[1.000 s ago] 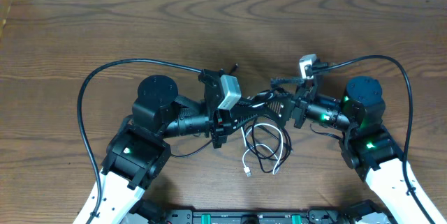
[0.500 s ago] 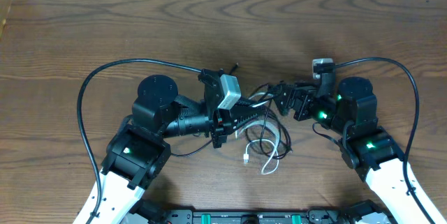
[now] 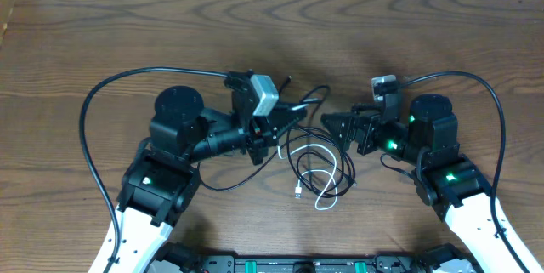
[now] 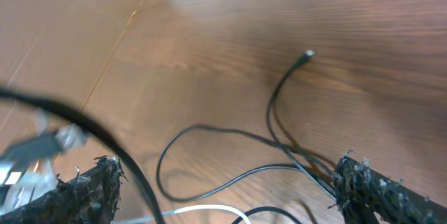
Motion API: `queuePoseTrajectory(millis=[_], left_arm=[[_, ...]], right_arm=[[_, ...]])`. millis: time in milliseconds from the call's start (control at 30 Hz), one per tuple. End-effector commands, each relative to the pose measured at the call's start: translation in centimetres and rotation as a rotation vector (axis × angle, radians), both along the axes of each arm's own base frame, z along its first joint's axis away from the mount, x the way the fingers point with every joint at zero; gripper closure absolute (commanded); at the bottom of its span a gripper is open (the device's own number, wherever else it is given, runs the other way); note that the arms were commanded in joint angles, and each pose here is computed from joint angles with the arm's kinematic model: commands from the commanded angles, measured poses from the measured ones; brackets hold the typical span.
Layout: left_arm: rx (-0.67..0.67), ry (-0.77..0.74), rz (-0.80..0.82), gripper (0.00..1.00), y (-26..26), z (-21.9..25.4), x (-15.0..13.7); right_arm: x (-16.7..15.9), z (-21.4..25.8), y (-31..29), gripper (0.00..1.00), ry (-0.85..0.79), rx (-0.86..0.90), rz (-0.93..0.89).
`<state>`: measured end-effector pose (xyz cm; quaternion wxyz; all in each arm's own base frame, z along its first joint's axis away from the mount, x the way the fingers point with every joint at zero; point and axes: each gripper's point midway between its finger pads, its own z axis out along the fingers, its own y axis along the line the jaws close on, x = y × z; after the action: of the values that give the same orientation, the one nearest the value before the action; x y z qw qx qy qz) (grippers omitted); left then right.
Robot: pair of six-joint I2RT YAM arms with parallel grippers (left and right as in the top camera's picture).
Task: Untangle cables
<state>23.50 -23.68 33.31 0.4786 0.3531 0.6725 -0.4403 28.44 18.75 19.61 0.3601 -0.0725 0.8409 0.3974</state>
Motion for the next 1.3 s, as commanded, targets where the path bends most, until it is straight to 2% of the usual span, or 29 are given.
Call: queuePoseTrajectory(millis=[0,167,300,500,900,1000,1133,1200,1267], left_arm=[[-0.008,-0.007,0.065,0.92,1.3,0.5,1.2],[-0.046,0.034,0.090,0.92,1.7,1.0,1.6],[-0.100,0.010,0.044,0.92,1.3,2.7,1.0],[-0.174,-0.016,0.009,0.93,1.1,5.0,0.4],[-0.195,-0.055,0.006,0.93,1.4,6.2,-0.4],[-0.197,-0.063,0.006,0.92,1.4,6.3,-0.5],[-0.197,-0.063,0.010,0.92,1.5,6.3,-0.4],[-0.197,-0.063,0.010,0.92,1.5,6.3,-0.4],[-0.197,-0.063,0.018,0.93,1.5,6.3,-0.3]], right_arm=[[-1.7,0.5,1.4,0.04,-0.092,-0.011,0.186],[-3.8,1.3,2.7,0.01,-0.197,0.000,0.375],[-4.0,0.5,2.9,0.01,-0.220,-0.047,0.399],[-3.9,-1.8,4.6,0.01,-0.171,-0.075,0.434],[-4.9,-3.9,9.8,0.01,-0.211,-0.054,0.582],[-4.9,-4.4,10.0,0.10,-0.201,-0.056,0.589],[-4.9,-4.5,10.0,0.31,-0.200,-0.056,0.590],[-4.9,-4.5,10.0,0.52,-0.198,-0.057,0.589],[-4.9,-4.5,10.0,0.82,-0.195,-0.057,0.590]])
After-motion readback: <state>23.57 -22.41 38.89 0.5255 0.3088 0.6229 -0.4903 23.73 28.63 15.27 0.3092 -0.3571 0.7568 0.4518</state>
